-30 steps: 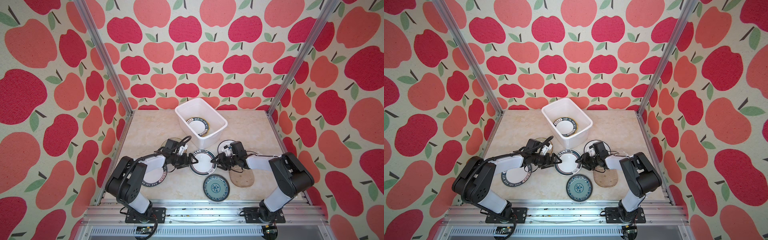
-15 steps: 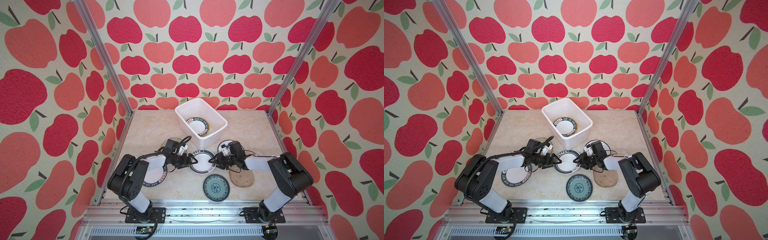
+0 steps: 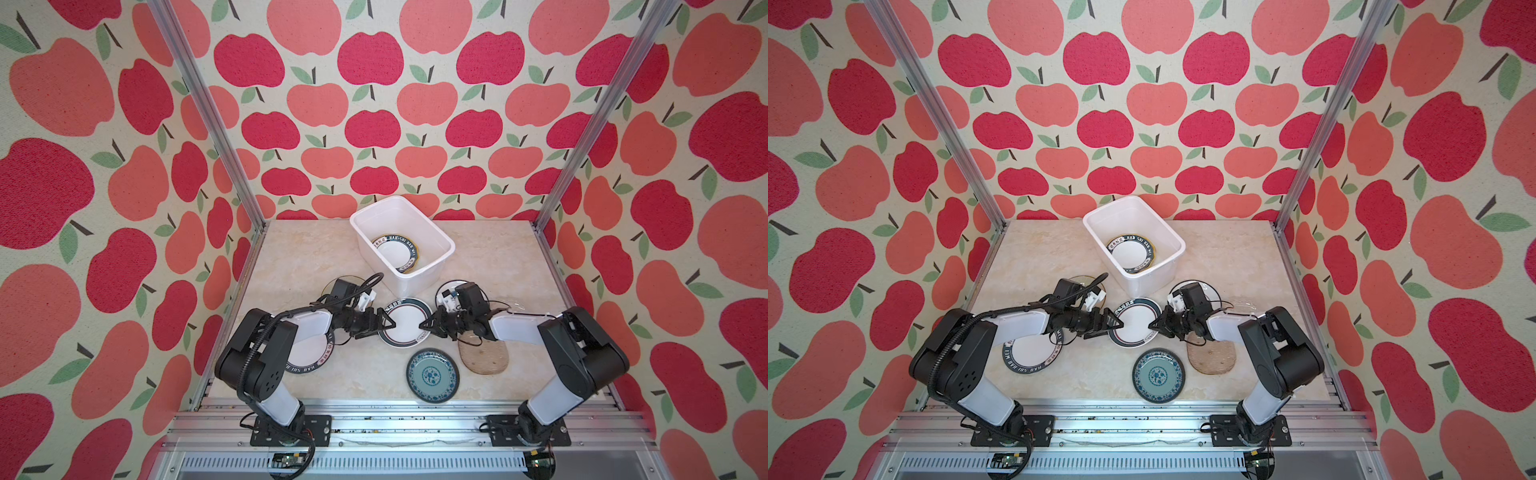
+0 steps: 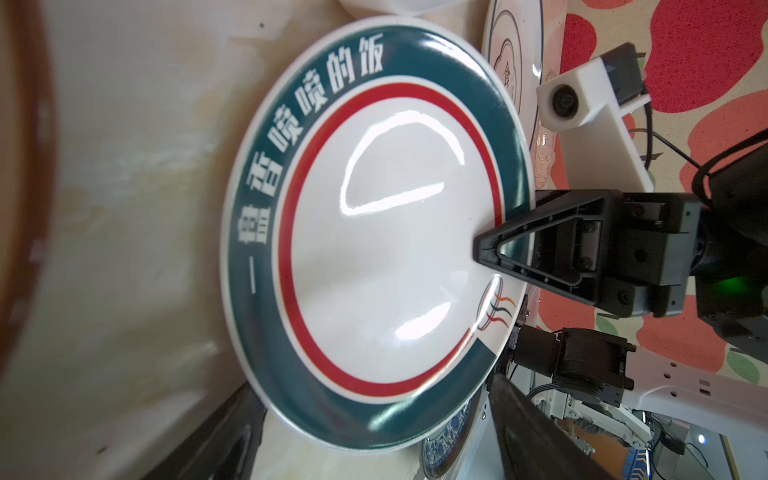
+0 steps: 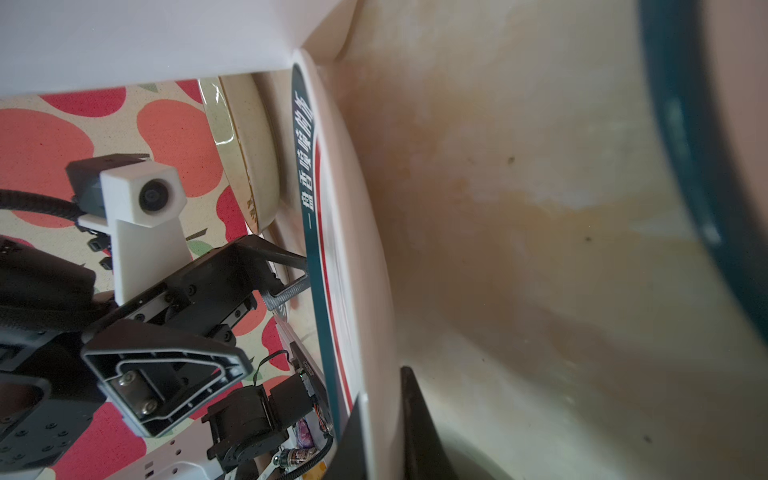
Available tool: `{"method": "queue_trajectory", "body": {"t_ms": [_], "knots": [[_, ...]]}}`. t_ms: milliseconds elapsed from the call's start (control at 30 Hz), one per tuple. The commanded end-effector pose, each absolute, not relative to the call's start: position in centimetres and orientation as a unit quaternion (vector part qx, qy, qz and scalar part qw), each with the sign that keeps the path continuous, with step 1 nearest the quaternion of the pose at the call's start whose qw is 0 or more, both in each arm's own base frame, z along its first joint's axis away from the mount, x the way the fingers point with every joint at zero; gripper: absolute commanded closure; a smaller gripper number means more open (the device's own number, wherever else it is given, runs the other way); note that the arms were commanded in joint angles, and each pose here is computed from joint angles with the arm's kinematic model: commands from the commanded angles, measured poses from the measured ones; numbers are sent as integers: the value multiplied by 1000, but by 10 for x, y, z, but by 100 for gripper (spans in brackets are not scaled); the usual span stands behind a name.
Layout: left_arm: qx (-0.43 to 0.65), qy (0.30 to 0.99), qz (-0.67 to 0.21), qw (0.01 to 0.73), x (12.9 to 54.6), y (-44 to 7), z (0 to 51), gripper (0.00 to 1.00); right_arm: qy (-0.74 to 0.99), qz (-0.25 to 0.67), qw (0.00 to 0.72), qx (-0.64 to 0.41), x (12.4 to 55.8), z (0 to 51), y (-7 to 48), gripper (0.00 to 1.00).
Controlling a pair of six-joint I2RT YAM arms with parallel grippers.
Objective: Place the plates into the plastic bin on the countertop
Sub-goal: 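Push the red-rimmed plate's edge with the left gripper while the right gripper pinches it, then lift the red-rimmed plate toward the bin with the right gripper while the left withdraws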
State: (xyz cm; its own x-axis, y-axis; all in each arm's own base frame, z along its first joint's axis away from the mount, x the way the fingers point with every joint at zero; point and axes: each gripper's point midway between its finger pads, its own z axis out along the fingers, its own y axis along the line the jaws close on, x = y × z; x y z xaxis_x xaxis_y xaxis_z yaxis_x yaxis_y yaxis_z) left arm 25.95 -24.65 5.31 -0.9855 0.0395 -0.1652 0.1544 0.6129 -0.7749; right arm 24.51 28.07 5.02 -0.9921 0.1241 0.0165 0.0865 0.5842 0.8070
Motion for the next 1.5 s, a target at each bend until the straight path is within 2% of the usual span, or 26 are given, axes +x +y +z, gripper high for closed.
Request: {"method": "queue_trajectory", "body": {"t_ms": [0,233,533,767,867,967,1200,1467], "knots": [[74,885,-452,79,255,-250,68,13,890,450,29,67,246,63,280,92],[76,885,-445,111,248,-241,91,10,891,436,61,110,237,94,260,97],[85,890,-393,215,248,-213,157,2,922,355,74,134,197,133,210,100],[20,891,-322,318,262,-164,205,1,931,341,79,103,170,181,193,100],[-22,892,-306,333,273,-148,218,1,930,346,87,82,159,209,192,100],[-51,887,-327,322,283,-147,230,1,920,368,110,73,155,245,194,100],[-51,873,-362,323,305,-162,262,1,887,427,161,66,183,315,216,100],[-38,868,-374,326,316,-170,269,1,853,477,200,69,272,364,269,100]]}}
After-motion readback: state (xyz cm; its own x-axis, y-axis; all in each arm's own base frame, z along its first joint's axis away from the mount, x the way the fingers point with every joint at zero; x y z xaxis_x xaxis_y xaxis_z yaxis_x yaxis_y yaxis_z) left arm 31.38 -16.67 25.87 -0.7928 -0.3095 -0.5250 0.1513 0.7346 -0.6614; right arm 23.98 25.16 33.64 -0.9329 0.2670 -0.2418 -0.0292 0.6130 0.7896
